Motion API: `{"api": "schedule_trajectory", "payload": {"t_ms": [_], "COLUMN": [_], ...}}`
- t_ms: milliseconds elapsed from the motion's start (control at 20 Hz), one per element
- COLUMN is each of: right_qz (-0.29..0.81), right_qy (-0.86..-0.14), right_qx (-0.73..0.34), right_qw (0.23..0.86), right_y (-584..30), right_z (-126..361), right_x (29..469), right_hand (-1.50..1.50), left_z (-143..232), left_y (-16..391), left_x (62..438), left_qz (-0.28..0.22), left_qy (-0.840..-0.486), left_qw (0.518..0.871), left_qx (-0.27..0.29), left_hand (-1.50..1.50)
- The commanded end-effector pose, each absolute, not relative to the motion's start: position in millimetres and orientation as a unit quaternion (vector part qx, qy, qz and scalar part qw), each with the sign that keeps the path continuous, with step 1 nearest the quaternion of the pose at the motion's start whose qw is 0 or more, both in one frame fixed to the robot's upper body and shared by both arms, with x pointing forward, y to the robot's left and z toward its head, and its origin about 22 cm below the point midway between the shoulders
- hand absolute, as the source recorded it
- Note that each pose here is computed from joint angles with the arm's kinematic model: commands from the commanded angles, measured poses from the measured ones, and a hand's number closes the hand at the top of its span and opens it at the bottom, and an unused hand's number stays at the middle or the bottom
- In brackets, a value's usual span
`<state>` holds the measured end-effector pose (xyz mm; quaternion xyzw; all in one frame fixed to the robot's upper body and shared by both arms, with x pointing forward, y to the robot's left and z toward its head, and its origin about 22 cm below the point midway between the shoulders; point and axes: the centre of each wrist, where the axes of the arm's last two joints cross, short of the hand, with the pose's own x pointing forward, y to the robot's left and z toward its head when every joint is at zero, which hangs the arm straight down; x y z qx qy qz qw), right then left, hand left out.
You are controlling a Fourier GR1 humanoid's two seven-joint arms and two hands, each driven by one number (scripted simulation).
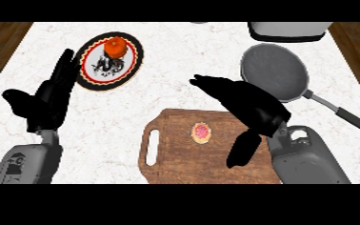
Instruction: Pick the cupcake from the cutting board and place it in the pan
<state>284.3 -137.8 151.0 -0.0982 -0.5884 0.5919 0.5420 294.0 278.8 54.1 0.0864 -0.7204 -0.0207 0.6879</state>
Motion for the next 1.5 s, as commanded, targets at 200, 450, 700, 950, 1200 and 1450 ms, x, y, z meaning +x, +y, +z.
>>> {"api": "schedule_trajectory", "payload": {"t_ms": [200, 450, 700, 950, 1200, 1450], "right_qz": [0.629, 0.647, 0.681, 0.696, 0.697, 0.705], "right_qy": [-0.568, -0.548, -0.505, -0.483, -0.476, -0.467], "right_qx": [-0.09, -0.103, -0.157, -0.172, -0.156, -0.162], "right_qw": [0.523, 0.52, 0.507, 0.503, 0.513, 0.509], "right_y": [-129, -101, -100, -95, -98, -78], "right_z": [105, 125, 115, 105, 83, 76], "right_x": [282, 285, 299, 299, 304, 293], "right_hand": [-1.5, -1.5, -1.5, -1.5, -1.5, -1.5], "left_z": [46, 32, 53, 53, 48, 50], "left_y": [274, 265, 279, 282, 269, 287], "left_x": [282, 294, 299, 287, 294, 305], "left_qz": [-0.019, -0.024, -0.026, -0.029, -0.025, -0.02], "left_qy": [-0.722, -0.722, -0.721, -0.727, -0.727, -0.717], "left_qw": [0.686, 0.685, 0.686, 0.68, 0.68, 0.691], "left_qx": [0.087, 0.094, 0.092, 0.092, 0.096, 0.087], "left_hand": [0.0, 0.0, 0.0, 0.0, 0.0, 0.0]}}
